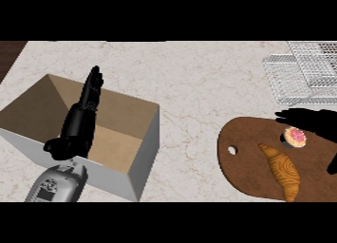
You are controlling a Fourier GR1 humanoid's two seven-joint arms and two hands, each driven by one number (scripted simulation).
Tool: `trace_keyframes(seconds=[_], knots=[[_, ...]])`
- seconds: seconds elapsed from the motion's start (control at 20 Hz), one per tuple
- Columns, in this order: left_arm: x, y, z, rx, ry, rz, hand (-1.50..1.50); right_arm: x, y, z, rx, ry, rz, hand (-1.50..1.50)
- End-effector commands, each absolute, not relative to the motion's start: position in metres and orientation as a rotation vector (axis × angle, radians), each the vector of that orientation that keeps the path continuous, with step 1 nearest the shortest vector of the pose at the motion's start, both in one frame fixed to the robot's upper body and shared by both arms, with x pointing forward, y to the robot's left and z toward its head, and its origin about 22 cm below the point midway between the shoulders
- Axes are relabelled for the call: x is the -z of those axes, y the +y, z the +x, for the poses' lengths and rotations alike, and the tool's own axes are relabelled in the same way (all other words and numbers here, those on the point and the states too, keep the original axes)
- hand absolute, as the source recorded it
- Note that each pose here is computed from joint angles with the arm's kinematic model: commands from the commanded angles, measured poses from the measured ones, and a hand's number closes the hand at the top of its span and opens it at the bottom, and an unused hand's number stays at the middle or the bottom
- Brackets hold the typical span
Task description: Pick the cupcake from the cutting board and place it in the tiered basket
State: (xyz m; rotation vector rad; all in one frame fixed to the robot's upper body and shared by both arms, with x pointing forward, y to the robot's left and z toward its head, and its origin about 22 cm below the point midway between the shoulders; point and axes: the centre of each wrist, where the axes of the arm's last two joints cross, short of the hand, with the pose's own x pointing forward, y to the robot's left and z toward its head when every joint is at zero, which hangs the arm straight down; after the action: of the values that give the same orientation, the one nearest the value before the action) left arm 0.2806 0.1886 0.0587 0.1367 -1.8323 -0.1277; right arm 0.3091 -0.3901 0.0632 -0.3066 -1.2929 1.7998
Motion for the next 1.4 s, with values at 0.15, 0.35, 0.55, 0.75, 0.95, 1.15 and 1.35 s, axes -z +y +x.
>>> trace_keyframes(seconds=[0.15,0.35,0.55,0.75,0.95,1.15,1.35], knots=[[-0.033,0.197,0.271,0.102,-1.67,0.178,0.0,-0.041,-0.395,0.302,-1.728,-1.342,-0.257,-1.5],[-0.045,0.217,0.283,0.099,-1.661,0.176,0.0,-0.033,-0.376,0.315,-1.697,-1.384,-0.298,1.5],[-0.042,0.198,0.282,0.1,-1.681,0.2,0.0,-0.026,-0.37,0.307,-1.748,-1.516,-0.404,1.5],[-0.029,0.2,0.272,0.097,-1.673,0.186,0.0,-0.035,-0.372,0.315,-1.748,-1.562,-0.451,1.5],[-0.027,0.203,0.265,0.105,-1.671,0.196,0.0,-0.02,-0.369,0.313,-1.607,-1.088,-0.782,1.5],[-0.036,0.202,0.273,0.108,-1.68,0.188,0.0,-0.016,-0.352,0.319,-1.474,-0.841,-0.995,1.5],[-0.029,0.214,0.27,0.103,-1.664,0.219,0.0,-0.028,-0.318,0.329,-1.337,-0.821,-1.1,1.5]])
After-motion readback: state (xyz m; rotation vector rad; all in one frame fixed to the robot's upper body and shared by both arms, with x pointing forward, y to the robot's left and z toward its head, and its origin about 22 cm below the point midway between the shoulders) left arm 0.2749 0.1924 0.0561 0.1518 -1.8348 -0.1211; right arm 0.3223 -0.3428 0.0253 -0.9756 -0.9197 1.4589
